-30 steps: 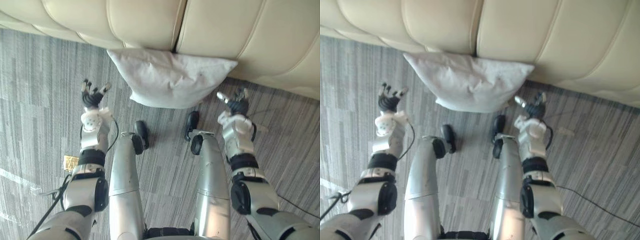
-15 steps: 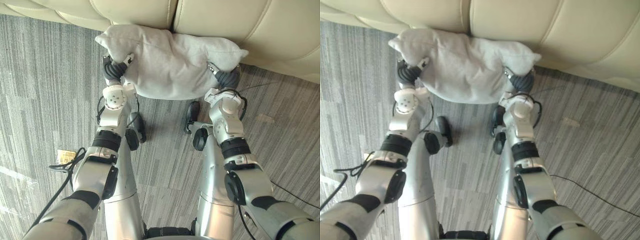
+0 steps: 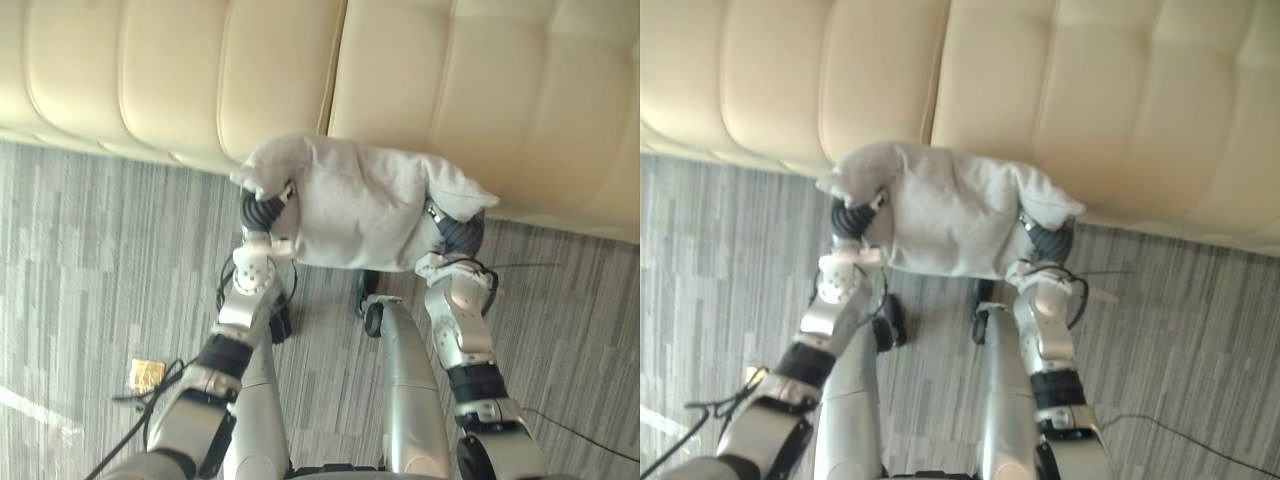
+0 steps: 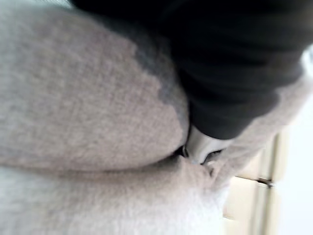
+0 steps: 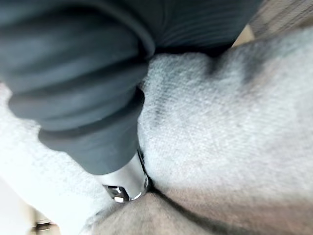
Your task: Pick up cushions and gather them together orderly.
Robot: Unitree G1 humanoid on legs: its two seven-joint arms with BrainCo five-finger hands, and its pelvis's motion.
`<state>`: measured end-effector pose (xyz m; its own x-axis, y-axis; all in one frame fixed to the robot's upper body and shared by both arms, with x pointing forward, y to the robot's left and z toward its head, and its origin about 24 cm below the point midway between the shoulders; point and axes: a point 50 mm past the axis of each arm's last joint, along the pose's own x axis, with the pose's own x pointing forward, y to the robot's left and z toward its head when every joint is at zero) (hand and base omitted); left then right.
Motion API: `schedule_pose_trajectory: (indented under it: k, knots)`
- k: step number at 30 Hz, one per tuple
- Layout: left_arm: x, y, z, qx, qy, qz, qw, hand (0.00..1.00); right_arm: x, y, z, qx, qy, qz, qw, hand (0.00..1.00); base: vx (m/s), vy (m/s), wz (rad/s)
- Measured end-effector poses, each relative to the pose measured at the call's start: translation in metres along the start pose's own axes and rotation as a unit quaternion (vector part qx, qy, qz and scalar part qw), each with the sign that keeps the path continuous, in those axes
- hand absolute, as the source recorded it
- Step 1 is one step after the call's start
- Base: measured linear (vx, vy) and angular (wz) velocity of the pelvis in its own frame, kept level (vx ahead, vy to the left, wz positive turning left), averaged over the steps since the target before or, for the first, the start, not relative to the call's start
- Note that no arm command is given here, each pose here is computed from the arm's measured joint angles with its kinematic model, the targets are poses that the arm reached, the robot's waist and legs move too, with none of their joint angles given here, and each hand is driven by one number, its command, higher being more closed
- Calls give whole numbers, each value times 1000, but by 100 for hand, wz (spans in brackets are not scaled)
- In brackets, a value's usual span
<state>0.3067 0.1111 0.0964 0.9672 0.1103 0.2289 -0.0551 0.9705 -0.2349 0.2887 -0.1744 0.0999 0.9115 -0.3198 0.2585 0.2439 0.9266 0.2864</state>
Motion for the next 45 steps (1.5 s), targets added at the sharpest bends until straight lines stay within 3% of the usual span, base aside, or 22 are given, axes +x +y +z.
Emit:
schedule_pose_trajectory:
  k: [7,16,28,39,45]
  knots:
    - [-73,20,-27,-31,66,0,997,100,-70,-27,-2,-55,22,33,998,100,162,1,-8]
    - [-109,31,-45,-34,127,7,991,100,-109,-43,-18,-87,89,38,991,100,78,20,-1]
    - [-123,32,-53,-32,161,1,986,100,-104,-40,-11,-82,70,36,993,100,66,22,-10]
    - [-134,47,-62,1,200,7,980,100,-100,-43,-61,-128,166,44,977,100,234,219,-71]
    - [-116,47,-54,14,169,-3,986,100,-91,-39,-73,-136,187,50,972,100,182,-73,-6]
